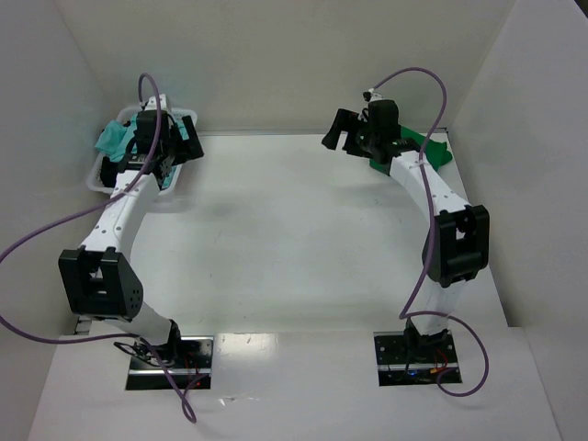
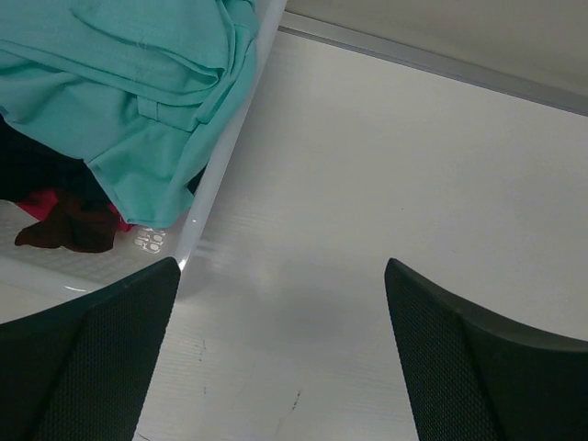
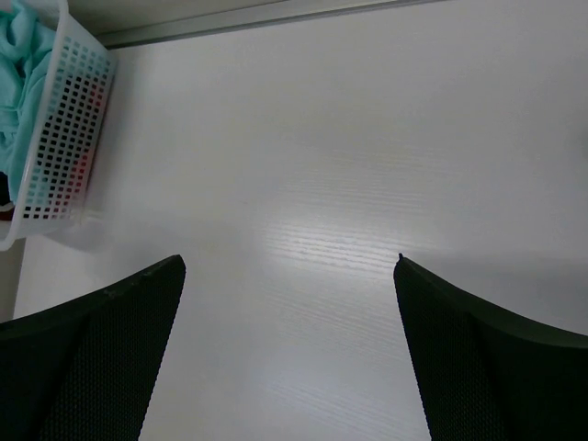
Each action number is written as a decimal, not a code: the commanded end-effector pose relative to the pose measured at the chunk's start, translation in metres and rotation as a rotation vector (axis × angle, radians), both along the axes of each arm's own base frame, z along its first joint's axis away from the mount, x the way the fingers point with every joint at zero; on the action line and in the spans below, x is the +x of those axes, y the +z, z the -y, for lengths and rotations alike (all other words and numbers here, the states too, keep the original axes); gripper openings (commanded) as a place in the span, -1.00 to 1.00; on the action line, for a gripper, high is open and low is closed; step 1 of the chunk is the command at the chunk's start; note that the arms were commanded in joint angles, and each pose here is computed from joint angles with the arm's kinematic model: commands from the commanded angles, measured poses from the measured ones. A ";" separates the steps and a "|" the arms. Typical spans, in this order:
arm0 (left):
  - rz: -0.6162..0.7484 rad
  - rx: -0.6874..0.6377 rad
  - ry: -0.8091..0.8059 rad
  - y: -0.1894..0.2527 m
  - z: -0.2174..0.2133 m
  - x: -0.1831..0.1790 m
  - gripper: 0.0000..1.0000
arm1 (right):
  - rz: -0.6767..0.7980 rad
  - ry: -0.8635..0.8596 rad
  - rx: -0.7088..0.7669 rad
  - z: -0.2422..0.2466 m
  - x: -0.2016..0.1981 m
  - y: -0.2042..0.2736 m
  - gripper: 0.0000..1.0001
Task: Fold and stack the t-shirts
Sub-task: Grab crumpled tshirt from bin with the left arm
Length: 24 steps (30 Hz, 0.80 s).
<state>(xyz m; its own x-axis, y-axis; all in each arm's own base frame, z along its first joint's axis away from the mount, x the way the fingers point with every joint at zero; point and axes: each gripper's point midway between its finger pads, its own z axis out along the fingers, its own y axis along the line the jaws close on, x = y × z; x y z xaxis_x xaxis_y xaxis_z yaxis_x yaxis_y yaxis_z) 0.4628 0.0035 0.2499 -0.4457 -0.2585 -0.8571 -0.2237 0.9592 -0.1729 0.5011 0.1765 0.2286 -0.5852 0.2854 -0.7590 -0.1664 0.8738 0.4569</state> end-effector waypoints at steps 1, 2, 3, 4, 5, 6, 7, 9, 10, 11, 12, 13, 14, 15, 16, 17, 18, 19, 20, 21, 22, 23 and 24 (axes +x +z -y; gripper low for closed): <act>0.051 0.040 0.052 0.023 -0.013 0.008 1.00 | 0.050 0.011 0.028 -0.009 0.010 0.018 1.00; 0.059 0.048 0.048 0.025 -0.013 0.010 1.00 | 0.051 0.003 0.024 -0.007 0.011 0.018 1.00; 0.057 0.059 0.052 0.025 -0.018 0.009 1.00 | 0.049 -0.019 0.026 -0.005 0.012 0.018 1.00; 0.057 0.065 0.064 0.022 -0.021 0.012 1.00 | 0.053 -0.024 0.037 -0.005 0.011 0.023 1.00; 0.052 0.058 0.098 0.019 -0.028 0.019 1.00 | 0.053 -0.024 0.037 -0.005 0.011 0.023 1.00; 0.033 0.064 0.116 0.011 -0.034 0.021 1.00 | 0.053 -0.024 0.037 -0.005 0.011 0.023 1.00; 0.058 0.017 0.186 0.022 -0.054 0.026 1.00 | 0.055 -0.024 0.038 -0.006 0.014 0.023 1.00; 0.090 -0.132 0.213 0.031 -0.076 0.046 1.00 | 0.059 -0.024 0.039 -0.007 0.016 0.024 1.00; 0.094 -0.170 0.226 0.025 -0.085 0.057 1.00 | 0.056 -0.028 0.046 -0.007 0.016 0.025 1.00; 0.131 -0.179 0.258 0.029 -0.104 0.070 1.00 | 0.063 -0.018 0.053 -0.009 0.017 0.027 1.00; 0.135 -0.183 0.285 0.028 -0.113 0.075 1.00 | 0.074 -0.018 0.056 -0.009 0.018 0.032 1.00; 0.139 -0.175 0.280 0.029 -0.115 0.082 1.00 | 0.063 -0.018 0.053 -0.009 0.019 0.026 1.00; 0.152 -0.165 0.308 0.031 -0.127 0.088 1.00 | 0.068 -0.022 0.064 -0.010 0.020 0.030 1.00; 0.087 -0.156 0.319 0.006 -0.131 0.095 1.00 | 0.068 -0.022 0.064 -0.010 0.020 0.030 1.00; 0.123 -0.135 0.337 0.024 -0.143 0.102 1.00 | 0.068 -0.022 0.064 -0.010 0.020 0.030 1.00; 0.113 -0.127 0.355 0.019 -0.147 0.106 1.00 | 0.064 -0.026 0.072 -0.010 0.020 0.031 1.00; 0.084 -0.116 0.370 -0.001 -0.157 0.115 1.00 | 0.057 -0.037 0.064 -0.008 0.020 0.026 1.00; 0.077 -0.115 0.386 -0.006 -0.167 0.116 1.00 | 0.053 -0.041 0.072 -0.009 0.020 0.026 1.00; 0.061 -0.125 0.381 -0.016 -0.170 0.117 1.00 | 0.055 -0.051 0.068 -0.007 0.021 0.026 1.00; 0.072 -0.145 0.384 -0.022 -0.179 0.123 1.00 | 0.042 -0.056 0.074 -0.007 0.020 0.022 1.00; 0.069 -0.159 0.360 -0.029 -0.176 0.128 1.00 | 0.042 -0.056 0.074 -0.007 0.020 0.022 1.00; 0.078 -0.175 0.362 -0.030 -0.181 0.131 1.00 | 0.037 -0.061 0.084 -0.008 0.020 0.022 1.00; 0.076 -0.196 0.351 -0.034 -0.178 0.134 1.00 | 0.037 -0.061 0.084 -0.008 0.020 0.022 1.00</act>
<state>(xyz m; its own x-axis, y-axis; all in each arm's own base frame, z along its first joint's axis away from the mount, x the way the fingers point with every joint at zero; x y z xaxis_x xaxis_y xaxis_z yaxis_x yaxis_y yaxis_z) 0.5850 0.1678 0.2189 -0.2708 -0.5060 -0.8189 -0.5270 0.7898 -0.3137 0.5124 0.1796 0.2314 -0.5822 0.3532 -0.7323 -0.1190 0.8540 0.5065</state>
